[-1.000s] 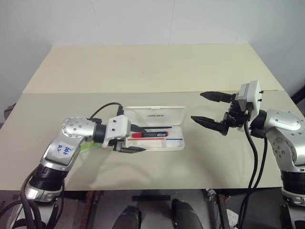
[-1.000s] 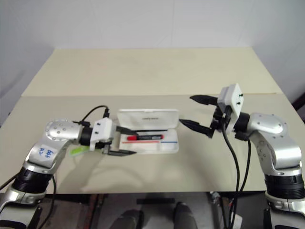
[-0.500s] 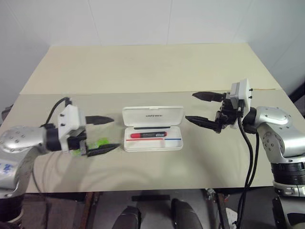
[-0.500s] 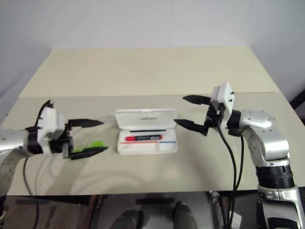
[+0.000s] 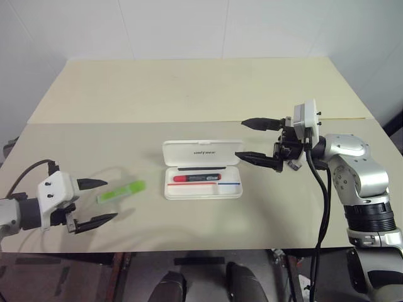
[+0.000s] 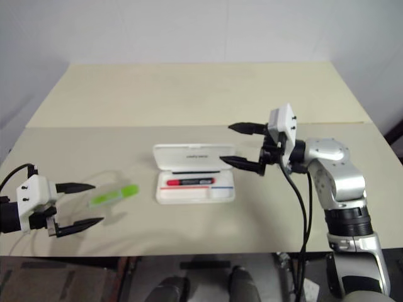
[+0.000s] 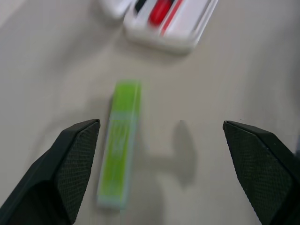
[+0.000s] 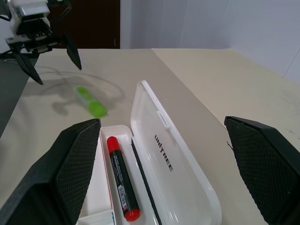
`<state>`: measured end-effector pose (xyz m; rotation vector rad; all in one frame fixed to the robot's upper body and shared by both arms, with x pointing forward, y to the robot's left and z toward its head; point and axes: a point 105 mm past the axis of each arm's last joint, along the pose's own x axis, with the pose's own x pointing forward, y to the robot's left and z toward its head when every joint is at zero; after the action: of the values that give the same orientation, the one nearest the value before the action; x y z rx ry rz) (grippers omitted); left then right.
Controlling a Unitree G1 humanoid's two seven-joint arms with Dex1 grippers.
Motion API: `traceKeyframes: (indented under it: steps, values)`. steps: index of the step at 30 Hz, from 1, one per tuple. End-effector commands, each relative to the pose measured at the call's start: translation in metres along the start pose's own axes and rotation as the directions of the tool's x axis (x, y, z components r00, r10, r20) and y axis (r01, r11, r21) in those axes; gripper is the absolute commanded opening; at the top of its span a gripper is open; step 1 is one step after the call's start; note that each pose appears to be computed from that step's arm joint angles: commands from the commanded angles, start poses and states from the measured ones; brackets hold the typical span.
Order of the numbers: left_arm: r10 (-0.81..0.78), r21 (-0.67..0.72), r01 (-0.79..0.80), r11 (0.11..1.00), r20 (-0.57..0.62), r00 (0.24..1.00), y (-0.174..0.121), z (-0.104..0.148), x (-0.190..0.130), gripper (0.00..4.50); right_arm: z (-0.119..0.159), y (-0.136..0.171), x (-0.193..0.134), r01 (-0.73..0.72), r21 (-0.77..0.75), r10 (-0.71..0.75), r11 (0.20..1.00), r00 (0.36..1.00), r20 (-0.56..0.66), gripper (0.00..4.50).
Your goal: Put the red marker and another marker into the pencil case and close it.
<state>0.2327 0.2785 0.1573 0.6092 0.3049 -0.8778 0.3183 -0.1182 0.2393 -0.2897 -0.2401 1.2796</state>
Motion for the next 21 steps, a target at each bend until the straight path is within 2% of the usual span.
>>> traceKeyframes:
  steps: [1,14,21]
  values:
    - [-0.002,0.039,0.003,0.999,-0.028,1.0,0.006,-0.006,-0.004,4.45,0.012,0.005,0.002,-0.012,-0.036,0.013,0.999,1.0,0.026,4.5]
    - [0.004,0.042,-0.001,0.999,-0.076,0.997,0.028,-0.031,0.025,4.45,0.017,0.01,-0.004,0.049,-0.041,-0.048,0.998,0.999,0.023,4.5]
    - [-0.029,0.028,0.032,0.999,-0.104,0.994,0.027,-0.039,0.044,4.45,0.02,0.011,-0.006,0.076,-0.046,-0.075,0.996,0.997,0.027,4.5]
